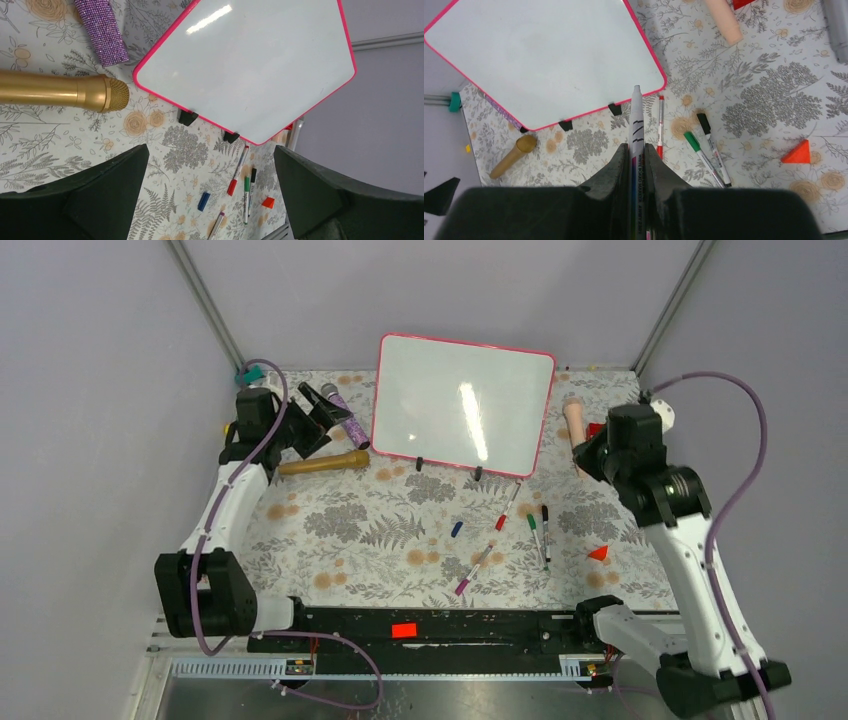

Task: Write a sentence on the whiteboard
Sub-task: Move the whiteboard to the center of the board.

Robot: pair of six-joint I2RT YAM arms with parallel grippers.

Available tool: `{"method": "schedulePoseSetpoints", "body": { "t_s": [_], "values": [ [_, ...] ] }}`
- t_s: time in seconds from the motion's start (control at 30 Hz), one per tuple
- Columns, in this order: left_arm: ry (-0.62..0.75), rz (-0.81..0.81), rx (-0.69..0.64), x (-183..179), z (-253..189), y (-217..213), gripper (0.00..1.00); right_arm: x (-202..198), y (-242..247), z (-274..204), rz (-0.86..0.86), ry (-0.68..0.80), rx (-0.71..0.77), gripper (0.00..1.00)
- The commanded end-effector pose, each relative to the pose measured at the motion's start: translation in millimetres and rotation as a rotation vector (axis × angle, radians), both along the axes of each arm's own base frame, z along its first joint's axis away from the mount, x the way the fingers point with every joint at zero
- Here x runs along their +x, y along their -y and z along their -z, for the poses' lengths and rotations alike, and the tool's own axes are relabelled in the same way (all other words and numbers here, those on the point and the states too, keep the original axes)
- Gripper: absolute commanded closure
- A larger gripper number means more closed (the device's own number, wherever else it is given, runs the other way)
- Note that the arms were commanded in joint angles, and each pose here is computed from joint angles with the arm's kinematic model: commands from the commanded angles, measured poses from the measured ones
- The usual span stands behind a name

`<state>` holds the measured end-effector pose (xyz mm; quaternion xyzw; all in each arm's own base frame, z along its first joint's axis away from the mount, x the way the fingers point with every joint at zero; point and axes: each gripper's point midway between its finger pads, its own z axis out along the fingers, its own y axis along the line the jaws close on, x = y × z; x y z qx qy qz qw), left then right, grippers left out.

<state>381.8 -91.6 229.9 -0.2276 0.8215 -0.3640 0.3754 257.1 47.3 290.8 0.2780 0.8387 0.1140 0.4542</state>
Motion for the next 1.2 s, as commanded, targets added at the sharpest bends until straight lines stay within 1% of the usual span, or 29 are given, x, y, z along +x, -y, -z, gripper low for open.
{"method": "schedulePoseSetpoints", "body": {
  "t_s": [0.0, 0.13, 0.23, 0.43, 0.53, 0.63, 0.77, 0.9, 1.0, 1.17],
  "values": [
    [0.056, -0.006, -0.057, 26, -15, 5, 0.03, 58, -5, -39, 0.077, 0.095, 0.071, 1.00],
    [0.053, -0.036, -0.106, 53, -19, 6, 0.03, 95, -12, -66, 0.083, 0.136, 0.130, 1.00],
    [0.070, -0.043, -0.129, 76, -27, 7, 0.04, 117, -14, -73, 0.064, 0.154, 0.178, 1.00],
    [0.118, -0.049, -0.163, 122, -30, 8, 0.07, 171, 6, -66, 0.111, 0.158, 0.432, 1.00],
    [0.158, -0.040, -0.174, 141, -32, 11, 0.09, 190, 17, -53, 0.157, 0.150, 0.507, 1.00],
    [0.171, -0.018, -0.179, 156, -26, 17, 0.10, 200, 24, -31, 0.184, 0.124, 0.531, 1.00],
    [0.171, 0.031, -0.218, 172, -16, 27, 0.10, 215, 29, 3, 0.210, 0.068, 0.565, 1.00],
    [0.208, 0.047, -0.238, 186, -13, 30, 0.10, 247, 27, 24, 0.200, 0.050, 0.650, 1.00],
    [0.204, 0.034, -0.258, 199, -6, 28, 0.10, 267, 31, 33, 0.212, 0.038, 0.657, 1.00],
    [0.164, 0.008, -0.330, 220, 11, 30, 0.10, 288, 42, 45, 0.244, 0.036, 0.645, 1.00]
  ]
}}
